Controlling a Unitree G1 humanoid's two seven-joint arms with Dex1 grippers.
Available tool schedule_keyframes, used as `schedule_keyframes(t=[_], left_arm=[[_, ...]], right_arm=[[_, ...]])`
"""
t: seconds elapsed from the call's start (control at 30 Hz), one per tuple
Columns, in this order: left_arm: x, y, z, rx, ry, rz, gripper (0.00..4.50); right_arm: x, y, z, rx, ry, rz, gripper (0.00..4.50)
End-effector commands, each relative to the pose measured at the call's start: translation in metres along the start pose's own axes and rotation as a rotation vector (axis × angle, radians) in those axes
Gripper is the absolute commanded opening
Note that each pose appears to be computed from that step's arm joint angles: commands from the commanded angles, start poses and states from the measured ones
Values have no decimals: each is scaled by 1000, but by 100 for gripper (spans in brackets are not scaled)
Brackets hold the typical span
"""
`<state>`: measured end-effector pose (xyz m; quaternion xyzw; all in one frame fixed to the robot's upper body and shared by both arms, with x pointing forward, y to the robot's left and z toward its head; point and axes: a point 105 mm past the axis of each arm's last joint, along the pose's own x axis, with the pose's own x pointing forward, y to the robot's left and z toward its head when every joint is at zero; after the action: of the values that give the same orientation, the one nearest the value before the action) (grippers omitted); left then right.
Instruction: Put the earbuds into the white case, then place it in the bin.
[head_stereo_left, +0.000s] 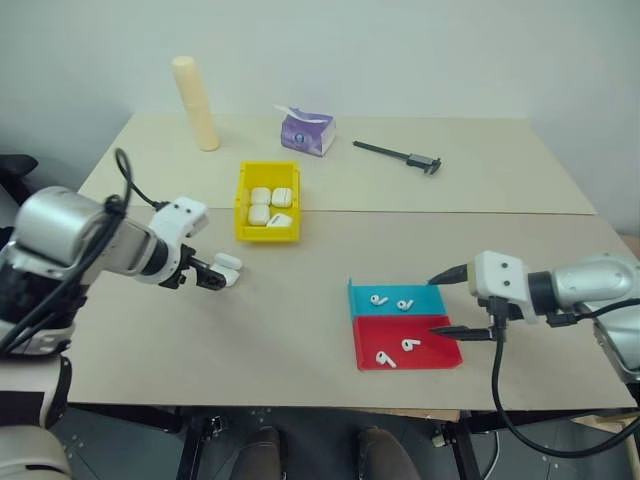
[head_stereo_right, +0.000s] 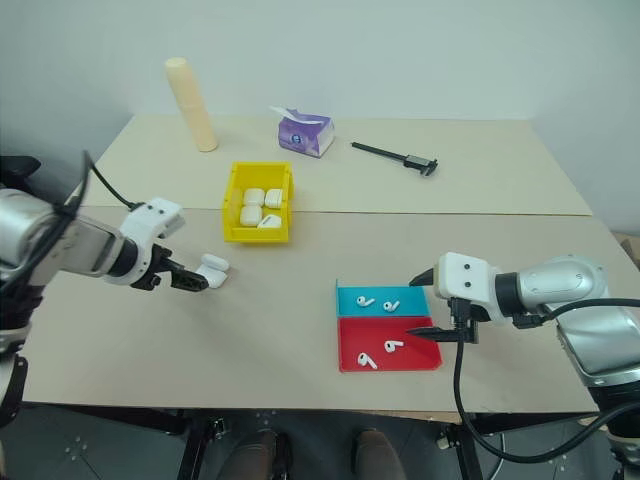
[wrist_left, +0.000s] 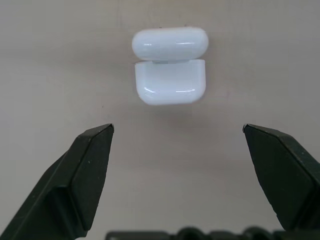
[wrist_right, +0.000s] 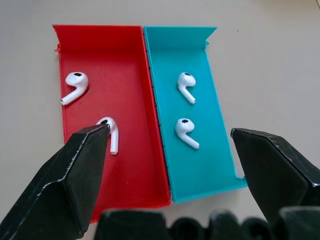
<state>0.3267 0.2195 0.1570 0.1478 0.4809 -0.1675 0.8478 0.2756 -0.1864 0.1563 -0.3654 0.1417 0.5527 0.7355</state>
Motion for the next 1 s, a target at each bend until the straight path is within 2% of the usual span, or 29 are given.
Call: schedule_keyframes(t=[0.03, 0.17, 0.23, 0.4, 0.57, 0.8, 1.0], left_arm=[[-3, 5, 6, 25, 46, 44, 450], [1, 13, 13, 25, 102, 105, 450], [3, 10, 22, 8, 95, 69, 450], [11, 7, 24, 59, 138, 35, 450], [18, 6, 33, 129, 158, 16, 450], [28, 10, 47, 143, 153, 27, 450], [37, 9, 48, 160, 174, 19, 450]], right_arm=[[0, -6, 8, -25, -13, -16, 449], [3, -11, 10, -16, -23, -21, 449], [4, -11, 9, -13, -23, -14, 449], [1, -12, 9, -13, -13, -20, 449], [-8, -12, 18, -31, -19, -21, 449], [-21, -9, 34, -53, -36, -32, 449], [-30, -9, 42, -75, -36, -65, 449]])
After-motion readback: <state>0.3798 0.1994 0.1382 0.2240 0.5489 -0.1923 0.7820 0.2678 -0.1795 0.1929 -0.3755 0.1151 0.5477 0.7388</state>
